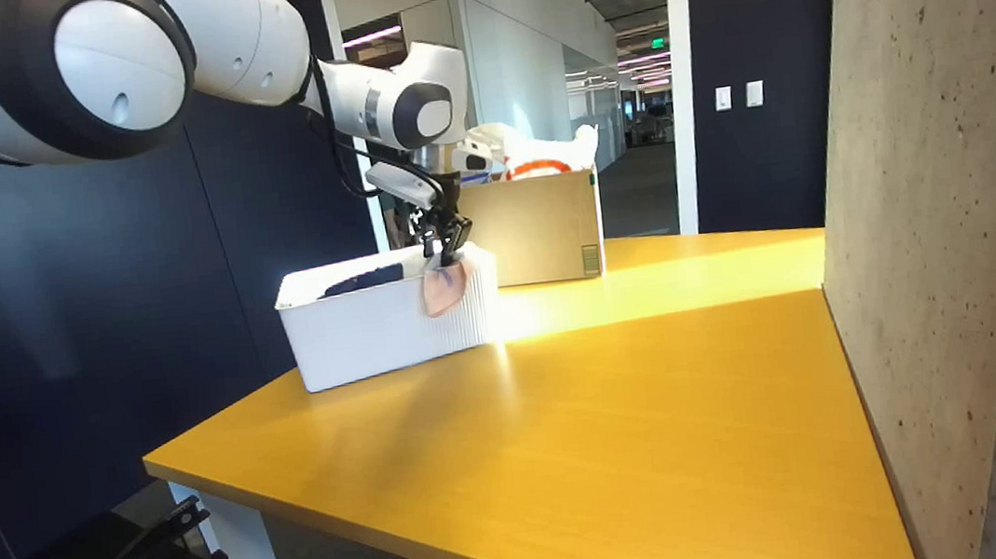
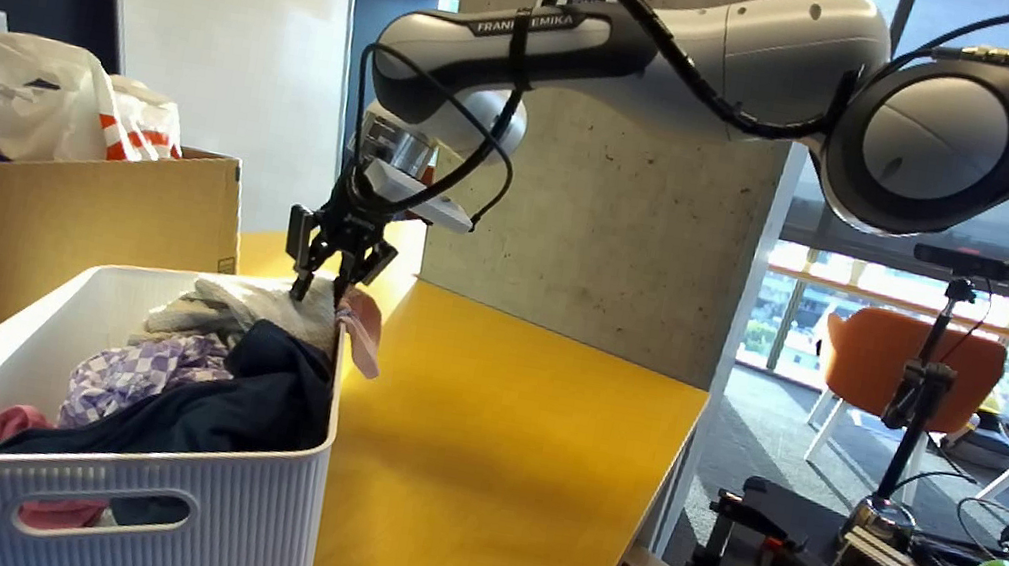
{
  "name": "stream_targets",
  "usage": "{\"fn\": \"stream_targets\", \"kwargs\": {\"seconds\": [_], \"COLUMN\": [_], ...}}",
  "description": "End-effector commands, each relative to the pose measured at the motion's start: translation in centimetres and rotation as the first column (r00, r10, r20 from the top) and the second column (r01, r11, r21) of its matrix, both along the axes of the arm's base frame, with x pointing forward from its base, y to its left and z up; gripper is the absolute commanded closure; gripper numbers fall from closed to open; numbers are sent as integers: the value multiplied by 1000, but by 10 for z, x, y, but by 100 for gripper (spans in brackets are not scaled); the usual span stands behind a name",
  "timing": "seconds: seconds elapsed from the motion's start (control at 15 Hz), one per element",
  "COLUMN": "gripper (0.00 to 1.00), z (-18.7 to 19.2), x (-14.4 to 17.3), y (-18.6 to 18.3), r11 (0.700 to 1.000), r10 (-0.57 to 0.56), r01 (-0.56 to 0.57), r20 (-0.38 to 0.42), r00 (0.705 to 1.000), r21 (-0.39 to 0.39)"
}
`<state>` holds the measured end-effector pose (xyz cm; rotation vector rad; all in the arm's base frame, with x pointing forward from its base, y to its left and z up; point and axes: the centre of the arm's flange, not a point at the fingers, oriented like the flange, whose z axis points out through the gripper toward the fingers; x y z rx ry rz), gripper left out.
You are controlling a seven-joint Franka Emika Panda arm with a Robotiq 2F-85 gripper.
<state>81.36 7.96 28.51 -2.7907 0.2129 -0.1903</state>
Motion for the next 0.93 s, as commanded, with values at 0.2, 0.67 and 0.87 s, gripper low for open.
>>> {"fn": "stream_targets", "kwargs": {"seconds": [0.2, 0.67, 0.87], "gripper": [100, 99, 99], "z": [1, 94, 150], "x": [16, -23, -47], "y": [2, 1, -18], "r11": [1000, 999, 998], "r10": [16, 17, -6], "r01": [-16, -13, 18], "r20": [-2, 120, 190], "r00": [1000, 993, 982], "r21": [0, -34, -62]}}
